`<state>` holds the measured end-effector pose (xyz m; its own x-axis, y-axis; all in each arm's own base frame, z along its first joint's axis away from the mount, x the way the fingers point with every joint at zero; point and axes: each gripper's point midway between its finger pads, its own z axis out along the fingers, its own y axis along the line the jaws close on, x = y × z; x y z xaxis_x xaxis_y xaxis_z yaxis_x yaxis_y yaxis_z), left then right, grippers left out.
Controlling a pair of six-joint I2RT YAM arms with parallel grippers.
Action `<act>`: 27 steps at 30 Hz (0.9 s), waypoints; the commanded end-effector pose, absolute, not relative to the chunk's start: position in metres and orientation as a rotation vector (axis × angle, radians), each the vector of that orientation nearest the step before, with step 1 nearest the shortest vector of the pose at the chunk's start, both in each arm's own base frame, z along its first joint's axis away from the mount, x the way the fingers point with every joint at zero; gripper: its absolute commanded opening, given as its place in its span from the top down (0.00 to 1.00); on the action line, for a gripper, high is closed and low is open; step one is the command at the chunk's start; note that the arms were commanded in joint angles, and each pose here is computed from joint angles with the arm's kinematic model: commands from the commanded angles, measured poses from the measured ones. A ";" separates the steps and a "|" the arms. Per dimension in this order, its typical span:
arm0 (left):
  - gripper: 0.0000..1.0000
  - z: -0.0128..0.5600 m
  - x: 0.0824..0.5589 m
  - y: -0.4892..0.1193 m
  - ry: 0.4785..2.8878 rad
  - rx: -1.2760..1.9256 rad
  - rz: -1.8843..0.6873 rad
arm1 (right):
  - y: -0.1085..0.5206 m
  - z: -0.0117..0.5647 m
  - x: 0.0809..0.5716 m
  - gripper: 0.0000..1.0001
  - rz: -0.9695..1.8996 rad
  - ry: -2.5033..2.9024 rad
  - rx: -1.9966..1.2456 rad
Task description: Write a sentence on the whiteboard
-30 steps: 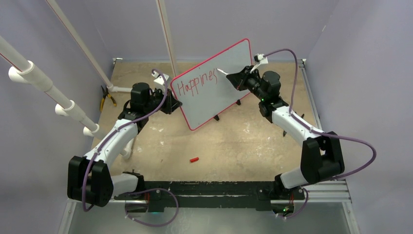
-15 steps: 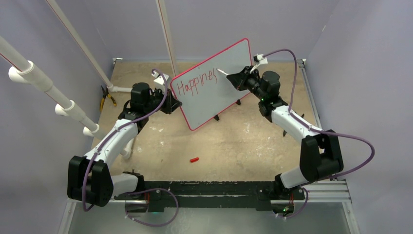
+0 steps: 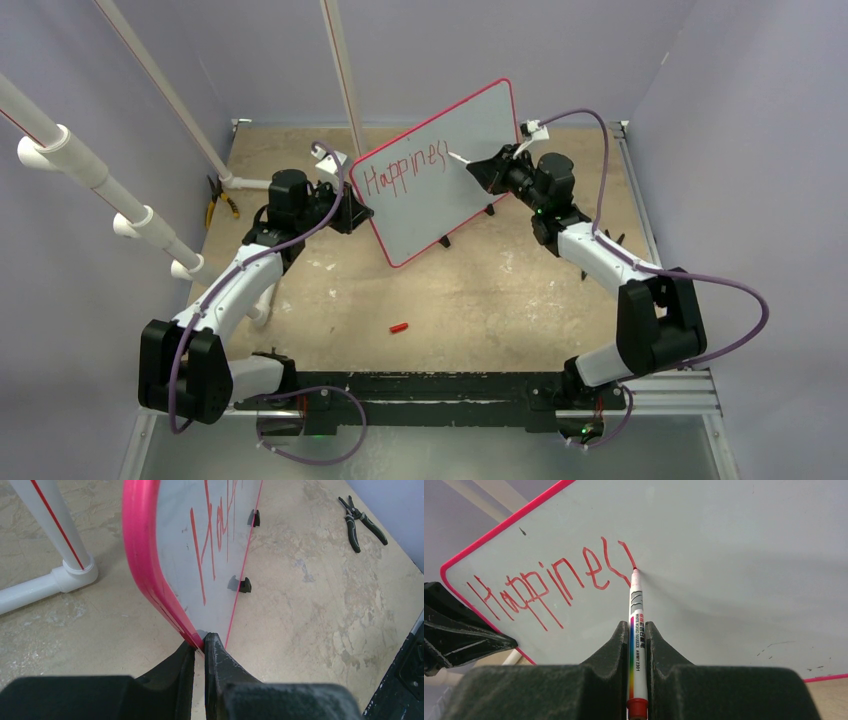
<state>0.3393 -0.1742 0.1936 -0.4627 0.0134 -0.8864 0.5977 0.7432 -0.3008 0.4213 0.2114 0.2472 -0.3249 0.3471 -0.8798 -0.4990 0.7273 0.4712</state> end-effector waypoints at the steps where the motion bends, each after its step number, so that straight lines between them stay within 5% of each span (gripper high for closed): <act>1: 1.00 0.197 0.340 -0.185 1.915 0.536 -0.741 | 0.206 0.262 0.420 1.00 0.824 1.656 -0.128; 27: 1.00 0.199 0.339 -0.186 1.907 0.542 -0.741 | 0.193 0.246 0.425 1.00 0.770 1.708 -0.046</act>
